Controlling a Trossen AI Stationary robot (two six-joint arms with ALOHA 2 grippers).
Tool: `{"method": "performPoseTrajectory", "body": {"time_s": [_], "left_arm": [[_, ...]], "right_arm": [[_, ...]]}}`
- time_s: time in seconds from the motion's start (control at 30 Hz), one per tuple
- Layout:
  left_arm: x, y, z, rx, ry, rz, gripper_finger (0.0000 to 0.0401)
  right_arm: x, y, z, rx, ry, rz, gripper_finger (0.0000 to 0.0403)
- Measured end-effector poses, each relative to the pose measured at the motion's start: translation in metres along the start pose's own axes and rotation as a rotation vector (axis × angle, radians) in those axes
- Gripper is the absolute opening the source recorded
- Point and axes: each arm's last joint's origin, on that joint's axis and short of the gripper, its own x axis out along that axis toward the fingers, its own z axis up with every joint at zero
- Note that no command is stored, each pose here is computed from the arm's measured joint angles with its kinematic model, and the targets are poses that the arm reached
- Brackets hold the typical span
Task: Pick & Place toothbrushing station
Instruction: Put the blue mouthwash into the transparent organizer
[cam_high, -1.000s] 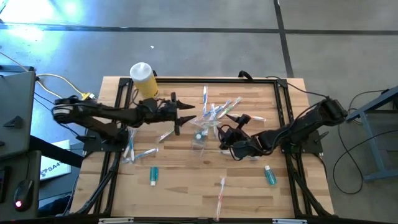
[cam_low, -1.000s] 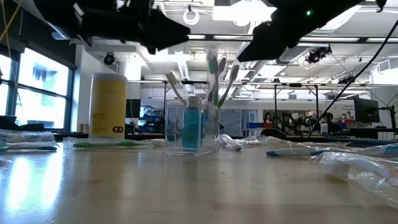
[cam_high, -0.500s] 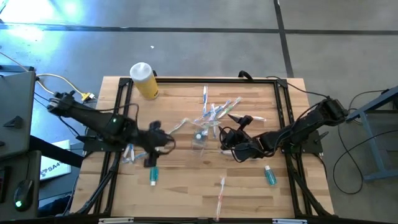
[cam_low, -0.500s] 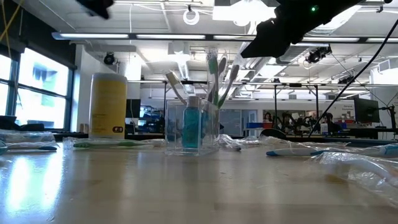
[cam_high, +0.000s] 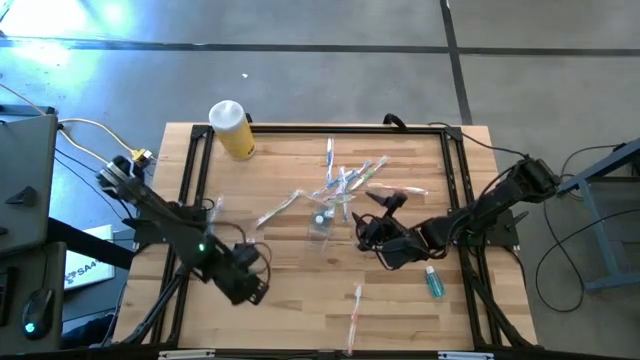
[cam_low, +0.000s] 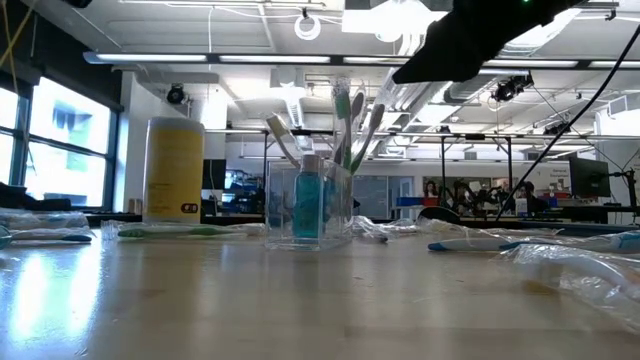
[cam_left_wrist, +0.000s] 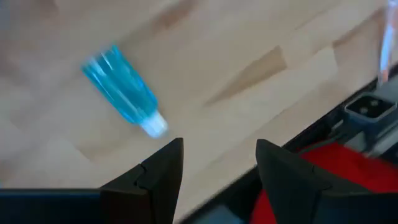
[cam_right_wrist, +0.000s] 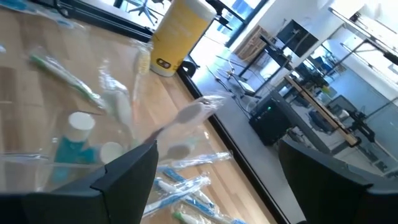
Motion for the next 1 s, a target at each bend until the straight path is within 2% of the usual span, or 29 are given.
{"method": "performPoseTrajectory", "body": {"time_s": [0.13, 0.27, 0.43, 0.53, 0.67, 1.0], "left_arm": [[0.024, -0.006, -0.02, -0.103, 0.031, 0.004, 0.0196], [0.042, -0.004, -0.032, -0.193, 0.024, 0.056, 0.0196], [0.056, 0.005, -0.042, -0.315, 0.005, 0.179, 0.0196], [0.055, 0.013, -0.039, -0.331, -0.035, 0.26, 0.0196], [0.054, 0.017, -0.036, -0.376, -0.097, 0.281, 0.0196], [0.068, 0.024, -0.034, -0.46, -0.119, 0.231, 0.0196]], "right_arm": [[-0.008, 0.004, 0.0, -0.01, -0.016, 0.025, 0.0326], [-0.019, 0.009, 0.001, -0.006, -0.038, 0.065, 0.0326], [-0.035, 0.016, 0.0, 0.029, -0.062, 0.178, 0.0326], [-0.043, 0.019, 0.0, 0.036, -0.075, 0.218, 0.0326], [-0.052, 0.022, 0.0, 0.035, -0.092, 0.246, 0.0326], [-0.067, 0.027, -0.006, 0.02, -0.093, 0.317, 0.0326]]}}
